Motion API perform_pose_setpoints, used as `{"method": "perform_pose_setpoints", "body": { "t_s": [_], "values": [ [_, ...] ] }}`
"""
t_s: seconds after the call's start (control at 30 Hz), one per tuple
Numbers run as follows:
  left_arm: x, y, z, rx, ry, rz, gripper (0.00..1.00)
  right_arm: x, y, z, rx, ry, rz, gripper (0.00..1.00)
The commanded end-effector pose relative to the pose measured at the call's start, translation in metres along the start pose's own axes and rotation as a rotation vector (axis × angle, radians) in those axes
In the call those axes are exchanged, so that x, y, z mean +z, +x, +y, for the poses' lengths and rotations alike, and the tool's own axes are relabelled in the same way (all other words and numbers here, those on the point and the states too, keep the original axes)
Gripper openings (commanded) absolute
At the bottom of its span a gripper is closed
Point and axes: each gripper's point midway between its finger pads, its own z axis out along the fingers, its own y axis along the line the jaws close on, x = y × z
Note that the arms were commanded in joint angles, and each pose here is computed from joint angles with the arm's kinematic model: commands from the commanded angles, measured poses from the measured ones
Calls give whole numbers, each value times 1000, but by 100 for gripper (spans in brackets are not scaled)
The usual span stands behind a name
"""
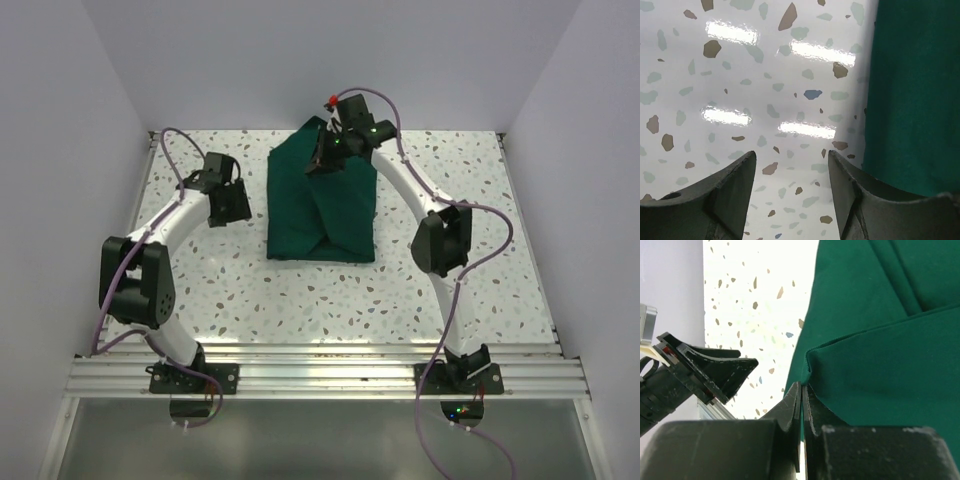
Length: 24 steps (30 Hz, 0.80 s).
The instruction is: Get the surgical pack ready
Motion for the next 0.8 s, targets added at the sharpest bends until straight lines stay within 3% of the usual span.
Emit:
{"method": "perform_pose_setpoints", "body": {
  "t_s": [0.0,0.33,0.77],
  "values": [
    [12,-4,-1,-27,7,-14,63,7,-18,43,-40,-124,-81,0],
    [38,8,-21,-58,106,61,62,38,5,52,-50,-143,-31,0],
    [46,2,-48,-57,204,81,60,42,27,80,-108,-209,-5,0]
  ]
}}
